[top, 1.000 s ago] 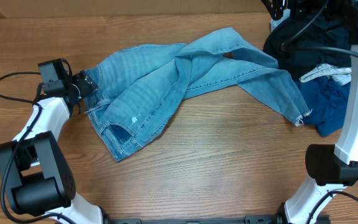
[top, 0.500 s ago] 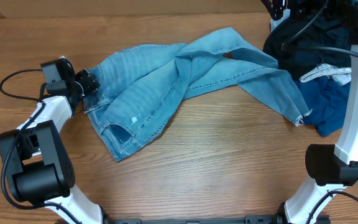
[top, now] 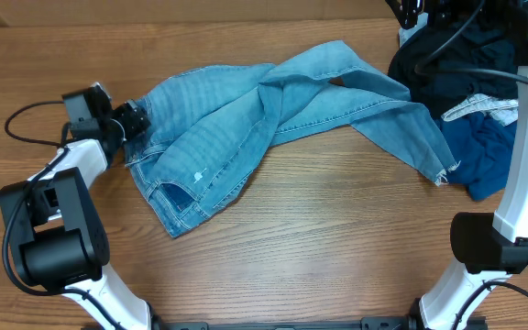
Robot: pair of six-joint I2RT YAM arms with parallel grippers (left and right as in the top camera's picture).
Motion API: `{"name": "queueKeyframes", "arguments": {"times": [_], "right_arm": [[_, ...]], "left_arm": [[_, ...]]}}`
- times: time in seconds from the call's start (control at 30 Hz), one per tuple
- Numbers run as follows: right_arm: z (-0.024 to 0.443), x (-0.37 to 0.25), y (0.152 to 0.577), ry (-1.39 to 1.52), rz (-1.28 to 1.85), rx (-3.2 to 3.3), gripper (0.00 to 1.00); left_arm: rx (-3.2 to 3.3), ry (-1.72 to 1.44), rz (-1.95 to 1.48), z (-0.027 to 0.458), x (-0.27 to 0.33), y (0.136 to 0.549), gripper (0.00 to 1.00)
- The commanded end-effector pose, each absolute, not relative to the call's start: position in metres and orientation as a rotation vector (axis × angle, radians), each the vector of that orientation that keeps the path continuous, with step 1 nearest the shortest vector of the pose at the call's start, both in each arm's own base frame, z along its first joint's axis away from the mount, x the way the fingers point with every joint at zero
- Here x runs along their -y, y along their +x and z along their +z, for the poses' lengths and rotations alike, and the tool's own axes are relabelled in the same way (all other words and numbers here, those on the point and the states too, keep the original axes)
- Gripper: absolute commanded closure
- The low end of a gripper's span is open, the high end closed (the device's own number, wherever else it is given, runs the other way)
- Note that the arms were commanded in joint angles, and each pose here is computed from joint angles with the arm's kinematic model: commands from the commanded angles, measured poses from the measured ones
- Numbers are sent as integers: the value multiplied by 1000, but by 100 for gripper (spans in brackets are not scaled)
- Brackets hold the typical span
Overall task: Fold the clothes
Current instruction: 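Grasp the jeans waistband corner with the left gripper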
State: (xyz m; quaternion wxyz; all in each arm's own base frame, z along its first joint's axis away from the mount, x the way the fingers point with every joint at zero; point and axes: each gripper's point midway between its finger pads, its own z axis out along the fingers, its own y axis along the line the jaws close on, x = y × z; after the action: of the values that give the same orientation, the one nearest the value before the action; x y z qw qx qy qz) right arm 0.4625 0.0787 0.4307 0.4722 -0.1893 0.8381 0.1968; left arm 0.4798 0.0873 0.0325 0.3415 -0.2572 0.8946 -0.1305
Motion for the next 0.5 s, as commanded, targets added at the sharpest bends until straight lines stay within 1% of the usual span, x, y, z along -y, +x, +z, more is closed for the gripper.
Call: {"name": "queueKeyframes", "arguments": {"times": [0.0, 0.13, 0.33, 0.37, 0.4, 0.47], "right_arm": [[432, -77, 465, -453, 479, -2044, 0], [436, -77, 467, -456, 473, -2027, 0], [436, -77, 467, -457, 473, -2026, 0], [436, -77, 467, -457, 473, -2026, 0], [436, -77, 467, -456, 474, -2028, 0], [435, -77, 466, -455, 476, -2033, 0]], "left_arm": [[-2293, -599, -371, 49, -89, 491, 26], [-2295, -584, -366, 48, -88, 492, 34], [-2330, -587, -453, 29, -77, 490, 35], [-2334, -589, -453, 26, -77, 490, 36], [-2334, -589, -453, 26, -77, 490, 40], [-2334, -590, -453, 26, -77, 490, 56]]}}
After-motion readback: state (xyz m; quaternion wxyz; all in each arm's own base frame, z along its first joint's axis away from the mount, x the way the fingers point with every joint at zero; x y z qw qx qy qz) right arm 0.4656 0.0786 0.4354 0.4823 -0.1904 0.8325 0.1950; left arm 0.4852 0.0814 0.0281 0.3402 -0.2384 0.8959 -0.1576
